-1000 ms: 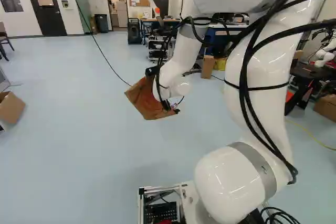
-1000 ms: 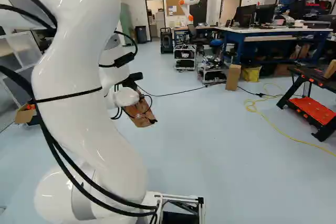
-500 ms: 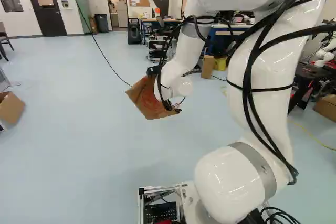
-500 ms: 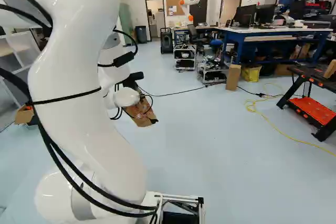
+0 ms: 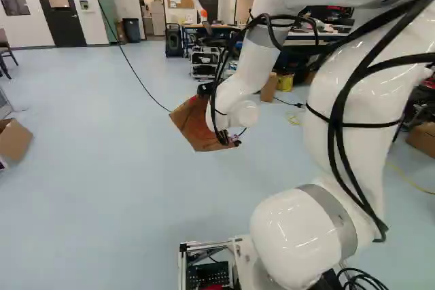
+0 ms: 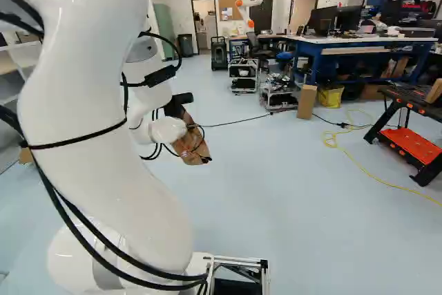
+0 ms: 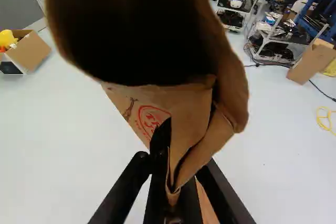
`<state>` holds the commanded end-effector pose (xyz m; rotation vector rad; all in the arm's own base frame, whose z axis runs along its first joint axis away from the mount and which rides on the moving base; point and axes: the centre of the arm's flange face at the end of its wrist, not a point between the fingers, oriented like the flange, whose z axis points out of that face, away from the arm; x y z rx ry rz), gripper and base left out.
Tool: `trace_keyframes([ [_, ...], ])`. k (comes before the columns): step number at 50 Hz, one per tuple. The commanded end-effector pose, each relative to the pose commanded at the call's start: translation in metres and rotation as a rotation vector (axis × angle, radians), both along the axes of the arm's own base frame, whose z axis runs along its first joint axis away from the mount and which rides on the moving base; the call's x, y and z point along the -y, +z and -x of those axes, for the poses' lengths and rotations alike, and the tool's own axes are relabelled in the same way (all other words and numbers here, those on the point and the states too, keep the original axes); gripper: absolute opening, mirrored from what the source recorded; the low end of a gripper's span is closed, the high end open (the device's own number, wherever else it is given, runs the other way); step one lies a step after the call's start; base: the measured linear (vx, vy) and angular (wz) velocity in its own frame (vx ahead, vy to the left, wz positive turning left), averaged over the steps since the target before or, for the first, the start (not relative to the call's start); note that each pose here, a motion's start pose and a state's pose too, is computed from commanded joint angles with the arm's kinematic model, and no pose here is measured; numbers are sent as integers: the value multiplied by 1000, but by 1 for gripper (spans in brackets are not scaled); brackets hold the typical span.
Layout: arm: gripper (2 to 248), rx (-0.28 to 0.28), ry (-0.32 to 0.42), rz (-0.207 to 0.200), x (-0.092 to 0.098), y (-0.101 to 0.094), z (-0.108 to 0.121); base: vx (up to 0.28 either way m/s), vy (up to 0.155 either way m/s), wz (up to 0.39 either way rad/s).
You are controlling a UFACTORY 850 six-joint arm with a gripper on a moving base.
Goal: Pick up the grocery bag from the ground
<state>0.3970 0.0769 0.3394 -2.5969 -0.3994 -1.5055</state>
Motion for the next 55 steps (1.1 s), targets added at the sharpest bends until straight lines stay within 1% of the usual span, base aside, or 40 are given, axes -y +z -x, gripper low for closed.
trace_keyframes([
  [12, 29, 33, -51, -14, 17, 10, 21, 0, 0, 0],
  [31, 29, 95, -145, -36, 45, 22, 63, 0, 0, 0],
  [55, 29, 153, -232, -53, 66, 27, 103, 0, 0, 0],
])
